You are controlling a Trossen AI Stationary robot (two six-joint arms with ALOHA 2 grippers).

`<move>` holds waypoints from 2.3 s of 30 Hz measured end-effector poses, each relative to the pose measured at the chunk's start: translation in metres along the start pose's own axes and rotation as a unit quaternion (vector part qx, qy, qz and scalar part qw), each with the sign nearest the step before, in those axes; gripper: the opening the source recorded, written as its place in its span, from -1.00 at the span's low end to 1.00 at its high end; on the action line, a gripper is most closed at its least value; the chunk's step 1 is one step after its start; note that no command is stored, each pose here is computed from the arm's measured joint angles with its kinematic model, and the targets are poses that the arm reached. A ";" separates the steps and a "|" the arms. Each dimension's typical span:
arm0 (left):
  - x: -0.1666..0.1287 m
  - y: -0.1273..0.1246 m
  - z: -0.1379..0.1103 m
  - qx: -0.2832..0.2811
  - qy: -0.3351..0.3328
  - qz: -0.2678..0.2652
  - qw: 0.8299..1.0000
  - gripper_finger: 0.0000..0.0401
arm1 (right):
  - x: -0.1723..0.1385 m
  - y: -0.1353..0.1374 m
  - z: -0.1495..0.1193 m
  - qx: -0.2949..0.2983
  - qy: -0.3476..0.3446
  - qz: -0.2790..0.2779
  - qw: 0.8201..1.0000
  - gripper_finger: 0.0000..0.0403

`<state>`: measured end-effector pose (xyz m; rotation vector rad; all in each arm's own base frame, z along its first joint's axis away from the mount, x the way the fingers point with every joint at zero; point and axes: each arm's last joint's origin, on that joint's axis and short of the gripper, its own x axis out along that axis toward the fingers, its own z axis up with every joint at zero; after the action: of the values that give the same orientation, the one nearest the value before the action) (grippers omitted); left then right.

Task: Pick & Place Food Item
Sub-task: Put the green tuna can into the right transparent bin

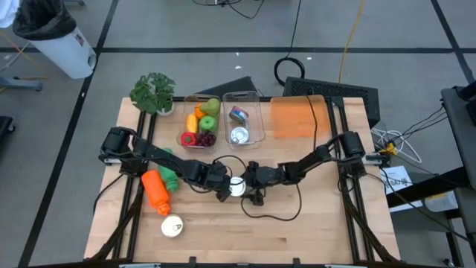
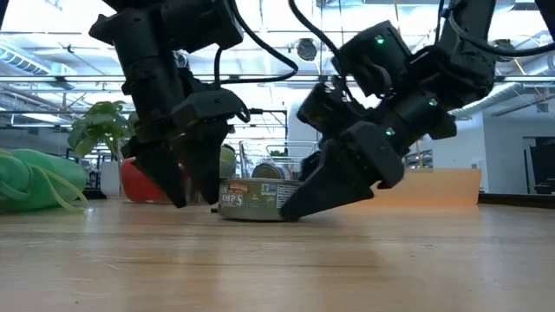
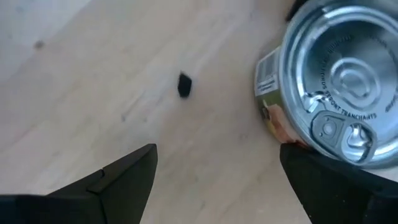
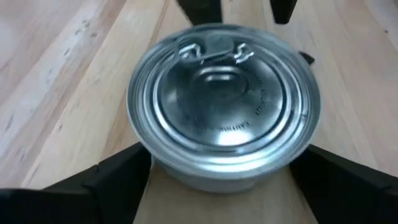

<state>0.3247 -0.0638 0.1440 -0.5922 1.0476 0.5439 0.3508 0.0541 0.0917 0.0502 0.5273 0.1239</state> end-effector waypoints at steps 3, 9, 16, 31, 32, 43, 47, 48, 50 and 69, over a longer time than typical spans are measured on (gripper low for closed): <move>0.004 0.002 -0.002 0.003 0.013 0.010 1.000 0.80 | 0.010 0.000 0.003 -0.001 -0.003 0.000 1.000 0.87; 0.005 0.004 -0.004 0.003 0.021 0.025 0.999 0.80 | 0.019 0.001 0.007 0.006 -0.009 0.003 1.000 0.94; 0.006 0.004 -0.003 0.032 0.027 0.013 0.999 0.80 | 0.020 0.001 0.011 -0.019 -0.009 0.036 0.999 0.84; -0.058 -0.002 0.008 0.082 -0.087 -0.018 0.993 0.80 | 0.010 0.000 0.027 -0.042 -0.021 0.038 0.998 0.73; -0.068 -0.002 0.009 0.087 -0.107 -0.021 0.990 0.80 | 0.009 0.001 0.030 -0.044 -0.029 0.040 0.998 0.73; -0.126 0.005 0.013 0.109 -0.225 -0.027 0.968 0.80 | -0.020 0.006 0.065 -0.070 -0.079 0.051 0.993 0.72; -0.140 0.009 0.012 0.125 -0.247 -0.030 0.960 0.80 | -0.040 -0.005 0.081 -0.091 -0.084 0.019 0.992 0.72; -0.144 0.010 0.011 0.130 -0.254 -0.027 0.958 0.80 | -0.048 -0.011 0.087 -0.093 -0.085 0.003 0.992 0.72; -0.151 0.012 0.010 0.138 -0.268 -0.015 0.953 0.80 | -0.065 -0.023 0.100 -0.097 -0.095 -0.023 0.991 0.72; -0.165 0.049 0.026 0.136 -0.280 0.079 0.947 0.80 | -0.102 -0.180 0.150 -0.051 0.082 -0.120 0.988 0.72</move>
<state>0.2428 -0.0329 0.2940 -0.0916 0.6110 0.6459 0.3584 -0.1399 0.2579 -0.1245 0.6871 -0.0813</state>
